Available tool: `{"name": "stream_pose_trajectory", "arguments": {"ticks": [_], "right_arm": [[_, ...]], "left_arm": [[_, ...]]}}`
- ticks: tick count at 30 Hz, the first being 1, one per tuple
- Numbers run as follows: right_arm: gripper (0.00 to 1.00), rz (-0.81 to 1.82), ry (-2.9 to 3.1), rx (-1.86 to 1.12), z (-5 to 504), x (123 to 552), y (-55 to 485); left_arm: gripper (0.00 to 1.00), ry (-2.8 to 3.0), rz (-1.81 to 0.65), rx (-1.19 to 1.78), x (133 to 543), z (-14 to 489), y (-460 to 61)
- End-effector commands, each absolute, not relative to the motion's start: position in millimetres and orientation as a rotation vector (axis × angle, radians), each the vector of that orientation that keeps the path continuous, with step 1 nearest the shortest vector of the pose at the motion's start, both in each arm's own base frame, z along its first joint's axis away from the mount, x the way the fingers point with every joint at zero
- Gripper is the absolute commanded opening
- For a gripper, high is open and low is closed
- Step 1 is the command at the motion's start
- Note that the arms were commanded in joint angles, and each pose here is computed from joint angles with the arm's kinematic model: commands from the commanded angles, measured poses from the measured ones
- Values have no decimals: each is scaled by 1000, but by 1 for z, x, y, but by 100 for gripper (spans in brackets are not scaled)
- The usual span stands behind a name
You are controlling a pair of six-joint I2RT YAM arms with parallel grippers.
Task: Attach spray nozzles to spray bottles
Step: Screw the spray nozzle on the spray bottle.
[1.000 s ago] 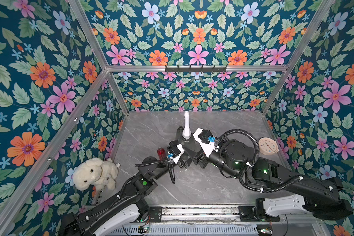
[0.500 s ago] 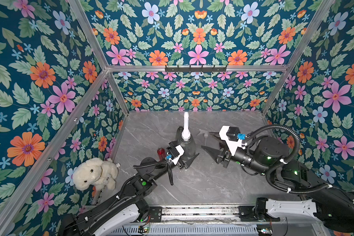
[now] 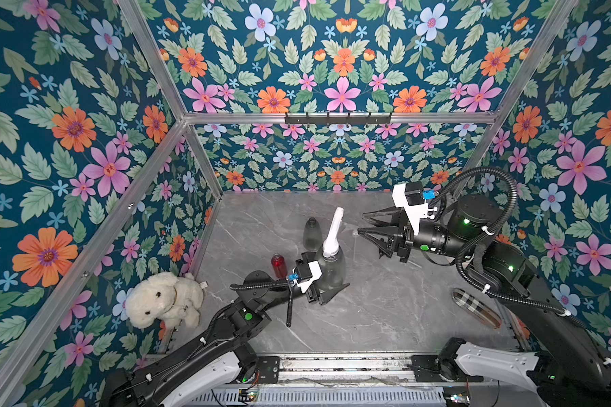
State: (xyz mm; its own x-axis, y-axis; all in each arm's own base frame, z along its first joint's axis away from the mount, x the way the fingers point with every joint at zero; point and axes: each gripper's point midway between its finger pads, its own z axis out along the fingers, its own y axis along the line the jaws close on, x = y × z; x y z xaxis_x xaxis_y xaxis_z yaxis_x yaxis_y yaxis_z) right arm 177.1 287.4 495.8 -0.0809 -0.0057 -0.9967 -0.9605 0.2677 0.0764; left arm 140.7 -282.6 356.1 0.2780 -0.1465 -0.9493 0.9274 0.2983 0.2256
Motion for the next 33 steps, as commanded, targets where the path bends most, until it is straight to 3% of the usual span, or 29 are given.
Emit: {"name": "stream_pose_trajectory", "arguments": {"ticks": [1, 9, 19, 29, 33], "right_arm": [[37, 1169, 1380, -1063, 489, 160, 296], [34, 1332, 1282, -1209, 493, 124, 297], [33, 1366, 1235, -1252, 498, 118, 302], [42, 1367, 1254, -1284, 496, 126, 312], [51, 1352, 1256, -1291, 496, 128, 313]], "left_arm": [[0, 964, -917, 988, 134, 365, -280], [0, 962, -936, 1025, 131, 363, -285], [0, 967, -940, 1027, 132, 362, -287], [0, 966, -960, 1054, 129, 358, -290], [0, 961, -972, 1073, 126, 357, -291]]}}
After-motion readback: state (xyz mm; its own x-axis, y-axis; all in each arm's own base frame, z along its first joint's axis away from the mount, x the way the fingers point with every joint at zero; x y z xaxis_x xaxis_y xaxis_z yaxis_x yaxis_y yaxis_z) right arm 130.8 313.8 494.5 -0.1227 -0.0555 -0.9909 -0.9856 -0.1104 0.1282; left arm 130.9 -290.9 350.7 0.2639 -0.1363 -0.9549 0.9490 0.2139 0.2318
